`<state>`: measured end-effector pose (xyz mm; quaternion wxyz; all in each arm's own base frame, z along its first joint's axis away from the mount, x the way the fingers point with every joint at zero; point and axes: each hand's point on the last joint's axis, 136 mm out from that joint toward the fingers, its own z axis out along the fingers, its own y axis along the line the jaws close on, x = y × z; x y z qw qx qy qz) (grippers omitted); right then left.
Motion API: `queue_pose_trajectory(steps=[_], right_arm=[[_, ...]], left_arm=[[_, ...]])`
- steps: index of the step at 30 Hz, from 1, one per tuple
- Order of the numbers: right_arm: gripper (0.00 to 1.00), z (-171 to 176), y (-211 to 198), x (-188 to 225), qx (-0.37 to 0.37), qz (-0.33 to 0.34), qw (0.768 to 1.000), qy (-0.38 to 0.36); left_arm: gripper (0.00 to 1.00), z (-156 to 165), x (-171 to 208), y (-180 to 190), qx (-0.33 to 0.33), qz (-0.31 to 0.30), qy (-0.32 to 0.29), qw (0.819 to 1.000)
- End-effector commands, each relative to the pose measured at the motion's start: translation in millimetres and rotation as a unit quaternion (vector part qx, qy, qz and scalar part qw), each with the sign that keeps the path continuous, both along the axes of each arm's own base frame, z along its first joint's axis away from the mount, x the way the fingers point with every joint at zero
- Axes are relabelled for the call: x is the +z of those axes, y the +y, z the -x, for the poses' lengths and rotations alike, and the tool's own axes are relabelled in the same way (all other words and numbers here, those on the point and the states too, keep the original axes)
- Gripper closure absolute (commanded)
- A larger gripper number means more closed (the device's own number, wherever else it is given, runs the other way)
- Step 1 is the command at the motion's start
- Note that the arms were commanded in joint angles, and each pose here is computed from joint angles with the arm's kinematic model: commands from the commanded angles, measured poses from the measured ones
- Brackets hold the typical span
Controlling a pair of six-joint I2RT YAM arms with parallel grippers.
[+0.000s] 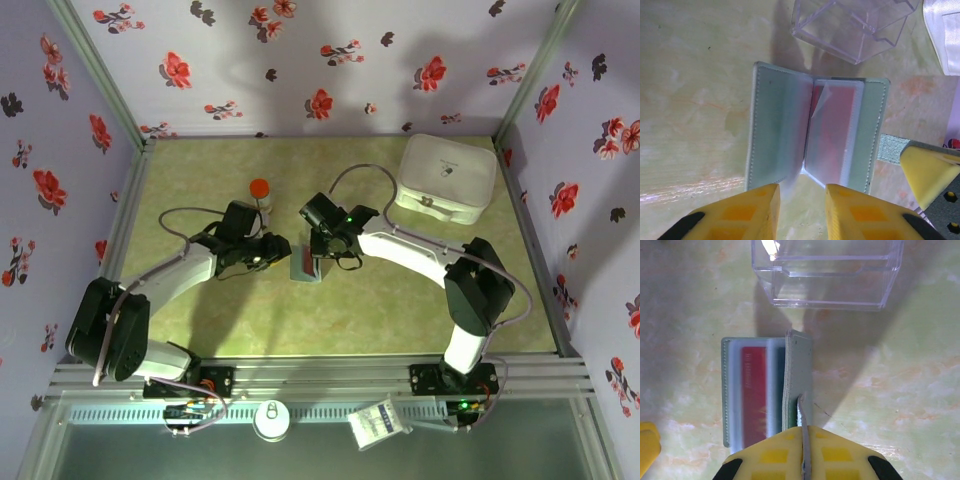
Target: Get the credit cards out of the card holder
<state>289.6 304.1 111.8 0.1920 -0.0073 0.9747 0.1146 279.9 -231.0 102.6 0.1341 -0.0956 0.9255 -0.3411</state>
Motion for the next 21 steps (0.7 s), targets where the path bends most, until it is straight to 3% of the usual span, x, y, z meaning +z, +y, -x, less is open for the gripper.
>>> queue_pose_trajectory(steps=[1, 10, 14, 21], right_arm=[[0.97, -2.3, -11.4, 15.5, -0.022, 0.008, 0.999, -0.022], [0.97, 3.7, -36.9, 3.2, -0.036, 0.018, 0.999, -0.008], [0.97, 7.1, -47.2, -8.5, -0.041, 0.017, 0.999, 0.005], [0.98, 10.5, -57.7, -32.7, -0.046, 0.014, 0.998, 0.029]], left_arm=[[0.71, 3.0, -4.9, 5.9, -0.005, -0.016, 0.003, 1.0], [0.84, -1.8, -28.0, -9.6, -0.027, -0.028, 0.03, 0.999], [0.97, -4.7, -42.7, -11.9, -0.03, -0.041, 0.037, 0.998], [1.0, -11.4, -47.3, -21.1, -0.036, -0.032, 0.038, 0.998]])
